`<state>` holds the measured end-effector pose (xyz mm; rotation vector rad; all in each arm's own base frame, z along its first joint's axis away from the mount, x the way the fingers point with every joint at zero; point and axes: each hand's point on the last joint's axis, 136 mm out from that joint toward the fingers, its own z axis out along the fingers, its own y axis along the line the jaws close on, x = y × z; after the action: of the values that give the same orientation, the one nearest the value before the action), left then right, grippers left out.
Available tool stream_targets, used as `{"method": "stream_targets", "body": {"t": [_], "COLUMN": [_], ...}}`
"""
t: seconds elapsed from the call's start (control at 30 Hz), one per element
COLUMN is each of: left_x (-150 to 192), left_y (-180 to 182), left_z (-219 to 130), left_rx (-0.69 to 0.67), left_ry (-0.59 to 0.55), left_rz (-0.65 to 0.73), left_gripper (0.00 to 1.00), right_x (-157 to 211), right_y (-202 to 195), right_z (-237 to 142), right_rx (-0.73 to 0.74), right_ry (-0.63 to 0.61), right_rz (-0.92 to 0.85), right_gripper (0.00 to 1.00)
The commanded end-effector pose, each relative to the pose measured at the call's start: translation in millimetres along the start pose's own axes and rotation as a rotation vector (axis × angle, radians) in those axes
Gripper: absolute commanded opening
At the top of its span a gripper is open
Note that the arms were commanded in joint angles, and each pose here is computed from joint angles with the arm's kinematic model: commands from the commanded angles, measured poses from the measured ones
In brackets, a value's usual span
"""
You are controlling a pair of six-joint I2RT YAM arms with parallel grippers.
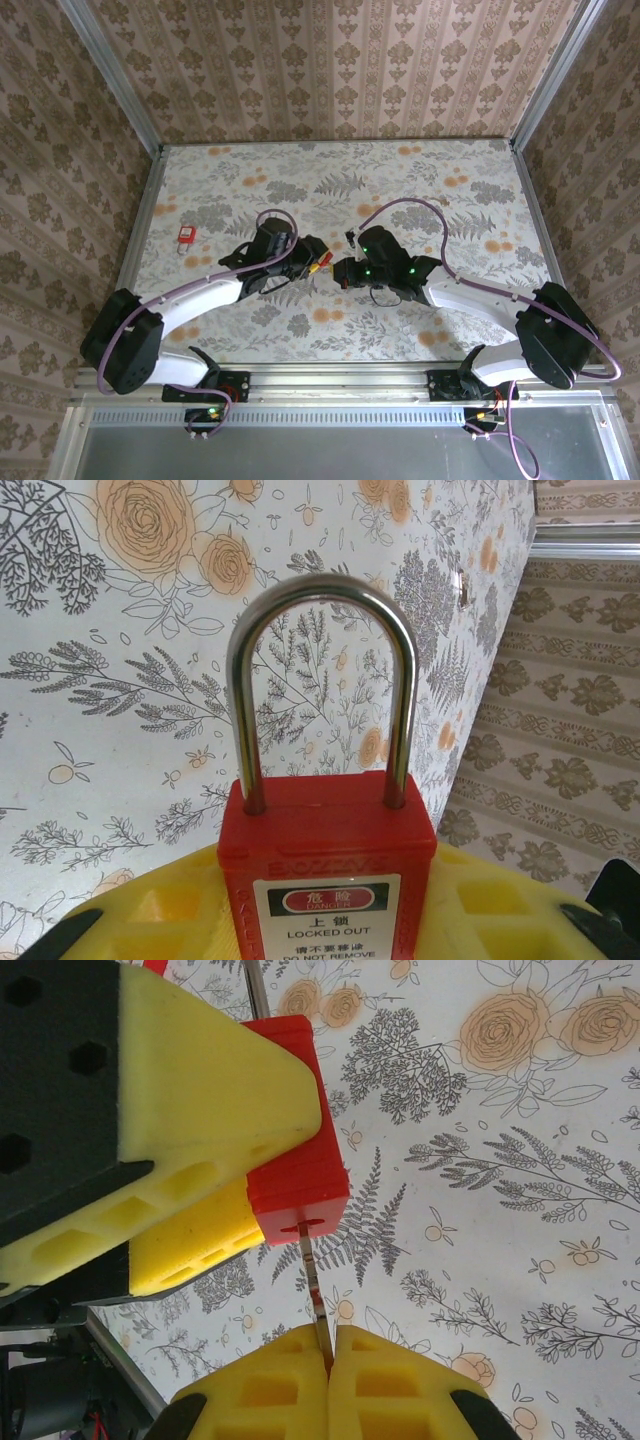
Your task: Unlock with the key
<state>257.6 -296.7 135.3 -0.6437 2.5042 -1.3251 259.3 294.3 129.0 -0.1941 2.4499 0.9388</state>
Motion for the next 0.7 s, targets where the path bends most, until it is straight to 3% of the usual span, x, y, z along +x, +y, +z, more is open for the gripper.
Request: {"method": "stream_targets", "body": {"t": [0.0,0.37,0.67], "left_x": [14.3,26.0,26.9], "left_y": [-19.8,-28.5,-46.4], "left_z": [2.8,7.6,2.4], "left_rx": [0.039,0.073,0.183], "left_ry": [0.049,0.072,0.06], "left_rz": [0.051,0.067,0.11], "left_gripper": [0.0,0.0,0.0], "right_x": [-24.6,-47.6,-79.3], "right_y": [17.1,14.3,18.4], "right_z": [-2.5,-10.2,-18.0], "right_rx": [-0.035,-0.015,-0.113], "right_ry": [-0.072,-0.157,-0.235], "right_rz": [-0.019,-0.017,0.047], "right_gripper": [0.0,0.0,0.0]}}
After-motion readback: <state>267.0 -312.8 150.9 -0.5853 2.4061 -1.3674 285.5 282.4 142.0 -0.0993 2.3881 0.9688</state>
